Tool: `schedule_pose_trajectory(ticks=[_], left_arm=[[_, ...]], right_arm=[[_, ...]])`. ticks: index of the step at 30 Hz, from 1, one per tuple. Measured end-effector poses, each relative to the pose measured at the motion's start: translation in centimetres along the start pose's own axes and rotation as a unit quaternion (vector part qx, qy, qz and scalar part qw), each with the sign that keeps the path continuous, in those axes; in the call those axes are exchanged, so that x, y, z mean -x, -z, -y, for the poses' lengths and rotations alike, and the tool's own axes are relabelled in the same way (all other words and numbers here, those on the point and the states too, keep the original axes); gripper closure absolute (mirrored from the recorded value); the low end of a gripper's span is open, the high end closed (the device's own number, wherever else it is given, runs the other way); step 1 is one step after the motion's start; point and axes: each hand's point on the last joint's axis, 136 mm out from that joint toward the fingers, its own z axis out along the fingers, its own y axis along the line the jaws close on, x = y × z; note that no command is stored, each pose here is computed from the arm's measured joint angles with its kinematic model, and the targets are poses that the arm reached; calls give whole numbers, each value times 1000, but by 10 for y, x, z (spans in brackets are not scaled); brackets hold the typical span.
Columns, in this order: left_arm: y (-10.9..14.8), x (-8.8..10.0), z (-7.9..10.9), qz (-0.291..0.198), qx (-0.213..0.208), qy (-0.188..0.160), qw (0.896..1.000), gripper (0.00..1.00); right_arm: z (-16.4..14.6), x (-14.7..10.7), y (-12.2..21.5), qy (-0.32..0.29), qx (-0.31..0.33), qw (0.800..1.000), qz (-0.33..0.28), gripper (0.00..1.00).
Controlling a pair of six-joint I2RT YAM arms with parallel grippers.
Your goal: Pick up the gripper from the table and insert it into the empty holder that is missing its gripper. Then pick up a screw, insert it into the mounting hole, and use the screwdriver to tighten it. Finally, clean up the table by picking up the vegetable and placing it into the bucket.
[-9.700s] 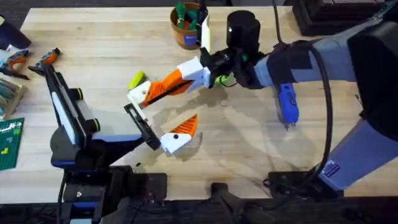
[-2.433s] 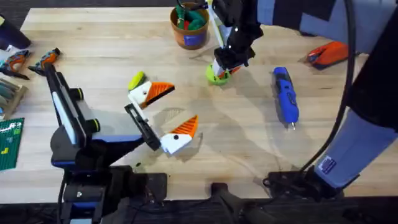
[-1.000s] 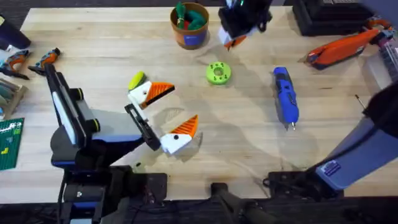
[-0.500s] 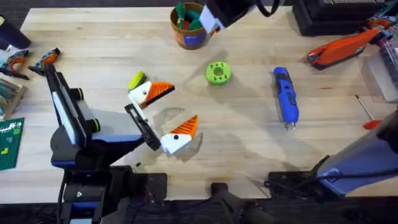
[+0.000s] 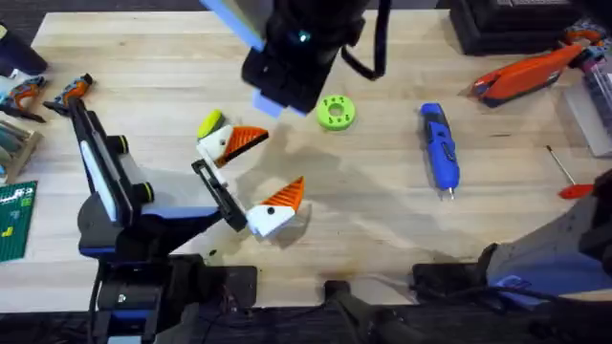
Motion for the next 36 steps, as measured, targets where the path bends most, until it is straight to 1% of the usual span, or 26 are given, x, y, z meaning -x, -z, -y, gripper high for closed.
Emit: schedule_pose_trajectory(ticks=[3, 6, 11, 23, 31, 36], left_arm=[[0, 0, 0, 0, 0, 0, 1000, 15], [0, 0, 0, 0, 0, 0, 1000, 15], [0, 0, 0, 0, 0, 0, 1000, 15], [0, 0, 0, 0, 0, 0, 1000, 14], [0, 0, 0, 0, 0, 0, 1000, 14], [0, 0, 0, 0, 0, 0, 1000, 14]], right_arm=[[-9, 2, 1, 19, 7, 1000, 3, 995], [-11, 6, 4, 25, 13, 1000, 12, 995], [-14, 19, 10, 34, 17, 999, 33, 995], [-30, 38, -10, 62, 34, 997, 27, 995], [-44, 42, -11, 85, 42, 995, 31, 995], [-46, 42, -20, 87, 46, 995, 22, 995]])
